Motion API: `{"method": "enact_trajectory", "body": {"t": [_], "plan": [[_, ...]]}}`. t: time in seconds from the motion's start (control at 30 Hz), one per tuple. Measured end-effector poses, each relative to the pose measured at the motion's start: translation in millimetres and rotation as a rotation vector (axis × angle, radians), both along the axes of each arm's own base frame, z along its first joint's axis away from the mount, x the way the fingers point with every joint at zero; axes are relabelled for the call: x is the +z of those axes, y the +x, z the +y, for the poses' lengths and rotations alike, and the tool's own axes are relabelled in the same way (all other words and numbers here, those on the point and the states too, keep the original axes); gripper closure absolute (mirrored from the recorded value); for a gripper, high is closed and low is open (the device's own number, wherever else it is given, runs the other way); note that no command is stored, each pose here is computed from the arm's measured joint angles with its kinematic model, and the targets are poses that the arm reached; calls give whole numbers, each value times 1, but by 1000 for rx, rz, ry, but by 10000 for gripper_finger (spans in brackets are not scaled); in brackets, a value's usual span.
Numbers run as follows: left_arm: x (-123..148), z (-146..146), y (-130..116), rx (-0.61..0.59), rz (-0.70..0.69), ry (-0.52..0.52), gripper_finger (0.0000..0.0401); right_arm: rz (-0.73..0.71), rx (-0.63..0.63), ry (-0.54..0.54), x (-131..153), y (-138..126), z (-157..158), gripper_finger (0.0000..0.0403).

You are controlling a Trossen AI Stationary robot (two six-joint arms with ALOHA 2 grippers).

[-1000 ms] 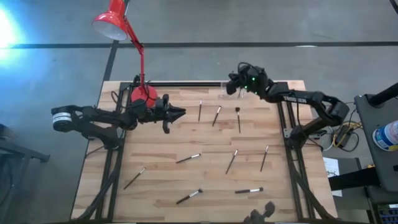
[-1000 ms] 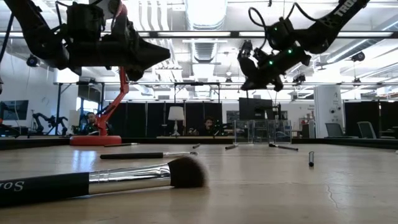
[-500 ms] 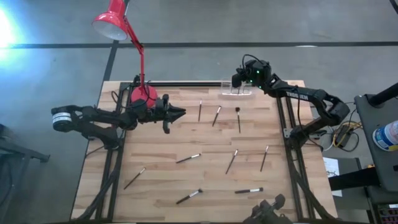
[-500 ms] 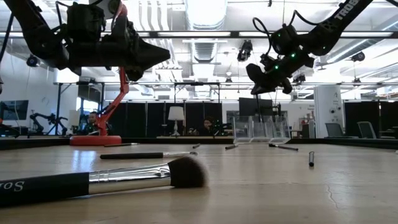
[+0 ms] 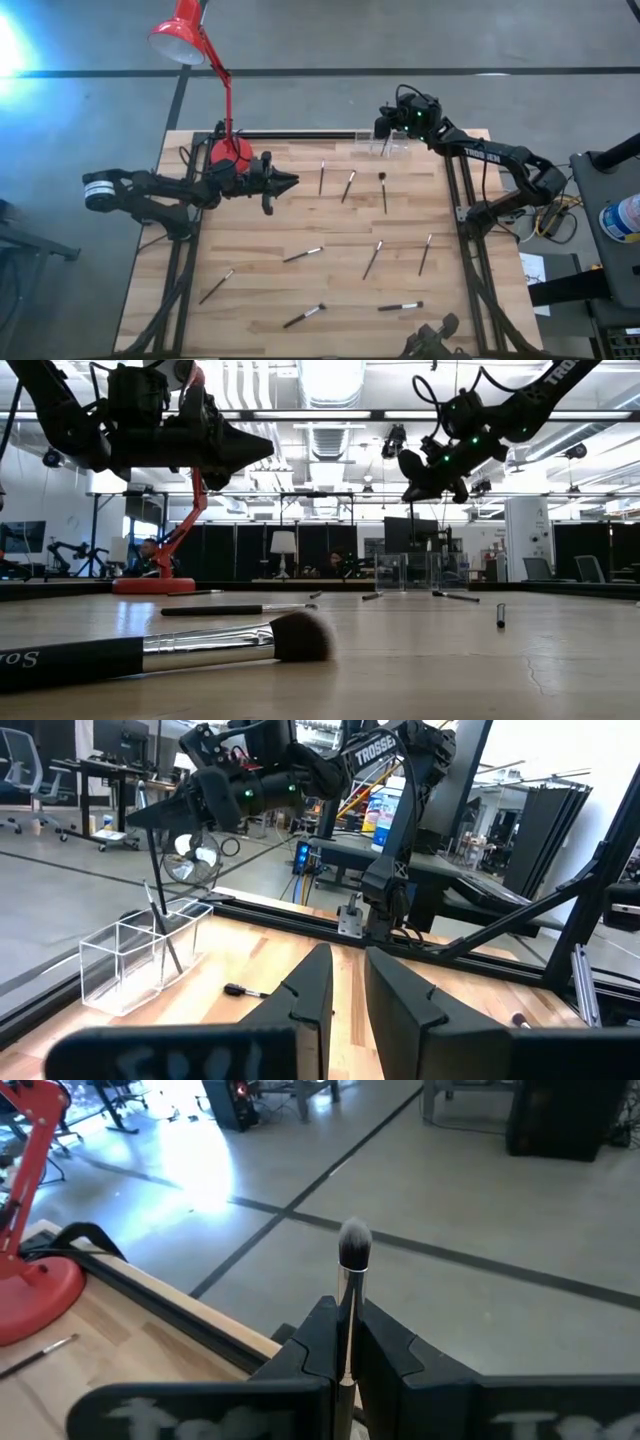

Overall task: Put items in baskets/containers
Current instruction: Put the eyeshadow brush into the transparent organizer

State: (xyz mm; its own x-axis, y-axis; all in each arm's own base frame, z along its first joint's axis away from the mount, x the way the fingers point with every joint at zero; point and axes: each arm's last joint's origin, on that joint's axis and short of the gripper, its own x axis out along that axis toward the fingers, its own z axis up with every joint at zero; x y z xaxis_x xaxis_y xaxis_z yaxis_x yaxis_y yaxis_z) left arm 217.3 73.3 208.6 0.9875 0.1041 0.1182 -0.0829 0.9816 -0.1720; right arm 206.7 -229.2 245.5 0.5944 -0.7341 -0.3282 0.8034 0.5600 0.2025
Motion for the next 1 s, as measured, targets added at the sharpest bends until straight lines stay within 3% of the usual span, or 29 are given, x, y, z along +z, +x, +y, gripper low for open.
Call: {"method": "enact_trajectory", "body": {"t": [1.0], "plan": [[-1, 0, 0, 0, 6, -3, 346, 64, -90, 89, -35, 8, -13, 390]]}}
